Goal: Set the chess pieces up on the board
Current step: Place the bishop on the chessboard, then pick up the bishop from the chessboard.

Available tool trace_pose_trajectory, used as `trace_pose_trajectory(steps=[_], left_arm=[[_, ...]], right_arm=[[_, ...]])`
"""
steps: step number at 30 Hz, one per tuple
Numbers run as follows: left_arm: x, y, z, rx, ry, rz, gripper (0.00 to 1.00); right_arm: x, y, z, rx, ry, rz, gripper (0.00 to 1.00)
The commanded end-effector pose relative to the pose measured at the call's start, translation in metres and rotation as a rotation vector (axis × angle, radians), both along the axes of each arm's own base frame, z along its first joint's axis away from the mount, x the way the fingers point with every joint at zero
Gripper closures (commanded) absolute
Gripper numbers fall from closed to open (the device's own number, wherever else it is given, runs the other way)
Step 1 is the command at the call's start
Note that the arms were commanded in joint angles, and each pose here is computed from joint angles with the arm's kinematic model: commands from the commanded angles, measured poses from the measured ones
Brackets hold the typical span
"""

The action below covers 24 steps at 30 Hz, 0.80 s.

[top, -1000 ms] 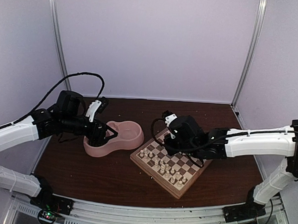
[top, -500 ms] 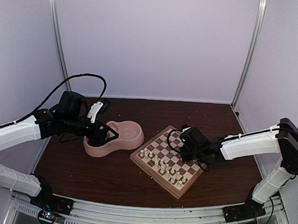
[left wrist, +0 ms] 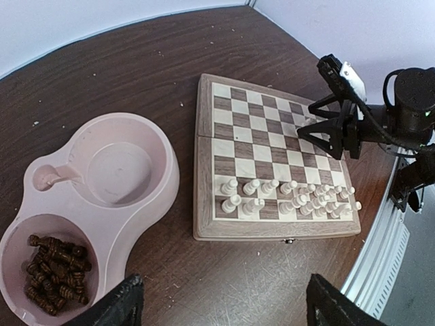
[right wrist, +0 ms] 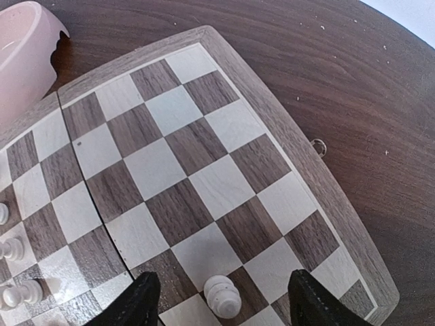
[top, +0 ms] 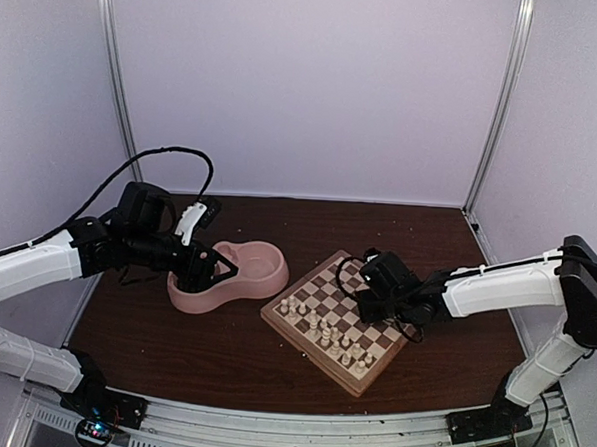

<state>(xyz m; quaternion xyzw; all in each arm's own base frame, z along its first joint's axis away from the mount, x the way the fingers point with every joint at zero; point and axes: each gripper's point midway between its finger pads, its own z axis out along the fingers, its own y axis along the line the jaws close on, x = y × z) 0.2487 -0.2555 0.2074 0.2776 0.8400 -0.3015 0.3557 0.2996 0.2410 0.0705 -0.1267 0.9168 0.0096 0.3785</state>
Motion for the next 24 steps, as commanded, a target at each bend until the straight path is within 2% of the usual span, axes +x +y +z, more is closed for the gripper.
trace_pose_trajectory(steps=[1,9,12,14,24], left_arm=[[0.004,-0.004,0.013,-0.023,-0.015,-0.007,0.17],[0.005,-0.002,0.014,0.008,-0.016,-0.015,0.17],[0.005,-0.004,0.017,0.008,-0.019,-0.021,0.17],[0.005,-0.004,0.018,0.005,-0.020,-0.023,0.17],[0.001,-0.001,0.012,0.012,-0.004,-0.022,0.17]], right_arm=[[0.001,0.005,0.036,0.042,0.037,0.012,0.33],[-0.029,0.004,0.046,-0.010,0.354,0.094,0.37],[-0.034,-0.002,0.040,-0.034,0.437,0.095,0.44],[-0.033,-0.004,0.038,-0.036,0.455,0.086,0.48],[-0.022,-0.001,0.022,0.014,0.503,0.082,0.61]])
